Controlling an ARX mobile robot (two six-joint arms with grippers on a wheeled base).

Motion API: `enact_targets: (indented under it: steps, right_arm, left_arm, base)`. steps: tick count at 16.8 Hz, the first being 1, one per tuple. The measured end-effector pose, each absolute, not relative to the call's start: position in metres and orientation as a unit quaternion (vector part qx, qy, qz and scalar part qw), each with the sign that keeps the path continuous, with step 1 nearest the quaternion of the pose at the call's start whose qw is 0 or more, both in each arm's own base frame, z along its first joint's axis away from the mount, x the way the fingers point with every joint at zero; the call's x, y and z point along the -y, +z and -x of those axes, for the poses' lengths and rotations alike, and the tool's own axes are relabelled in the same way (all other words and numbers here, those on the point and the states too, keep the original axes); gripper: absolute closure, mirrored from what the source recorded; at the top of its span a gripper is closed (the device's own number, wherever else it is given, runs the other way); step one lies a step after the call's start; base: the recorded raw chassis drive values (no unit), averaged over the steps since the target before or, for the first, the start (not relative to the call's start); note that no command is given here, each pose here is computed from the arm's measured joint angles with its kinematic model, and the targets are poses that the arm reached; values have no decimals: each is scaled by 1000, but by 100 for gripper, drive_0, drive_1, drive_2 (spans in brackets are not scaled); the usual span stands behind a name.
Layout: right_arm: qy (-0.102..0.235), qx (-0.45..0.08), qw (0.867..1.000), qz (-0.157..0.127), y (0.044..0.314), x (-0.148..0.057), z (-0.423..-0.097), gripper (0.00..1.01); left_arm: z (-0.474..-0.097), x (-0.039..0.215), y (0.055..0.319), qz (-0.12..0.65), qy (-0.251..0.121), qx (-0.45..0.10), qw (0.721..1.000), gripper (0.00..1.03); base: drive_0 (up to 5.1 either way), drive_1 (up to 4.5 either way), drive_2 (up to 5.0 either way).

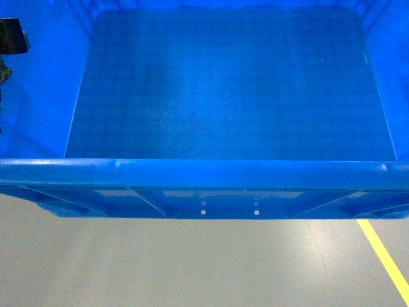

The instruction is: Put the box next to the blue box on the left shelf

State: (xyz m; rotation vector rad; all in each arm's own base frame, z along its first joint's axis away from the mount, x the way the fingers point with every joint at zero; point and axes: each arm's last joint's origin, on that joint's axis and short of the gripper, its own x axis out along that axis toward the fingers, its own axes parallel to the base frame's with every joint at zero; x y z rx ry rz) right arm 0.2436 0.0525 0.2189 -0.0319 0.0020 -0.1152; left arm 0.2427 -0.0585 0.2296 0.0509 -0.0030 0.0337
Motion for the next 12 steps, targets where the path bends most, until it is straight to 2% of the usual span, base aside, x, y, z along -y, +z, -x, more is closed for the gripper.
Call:
enact_targets:
  steps: [12]
  right_arm:
    - [-57,-1,998,17,219,-53,-244,80]
  left_arm:
    - [-243,58,229,-26,17,1,1000,85]
  base:
    - [3,433,-427]
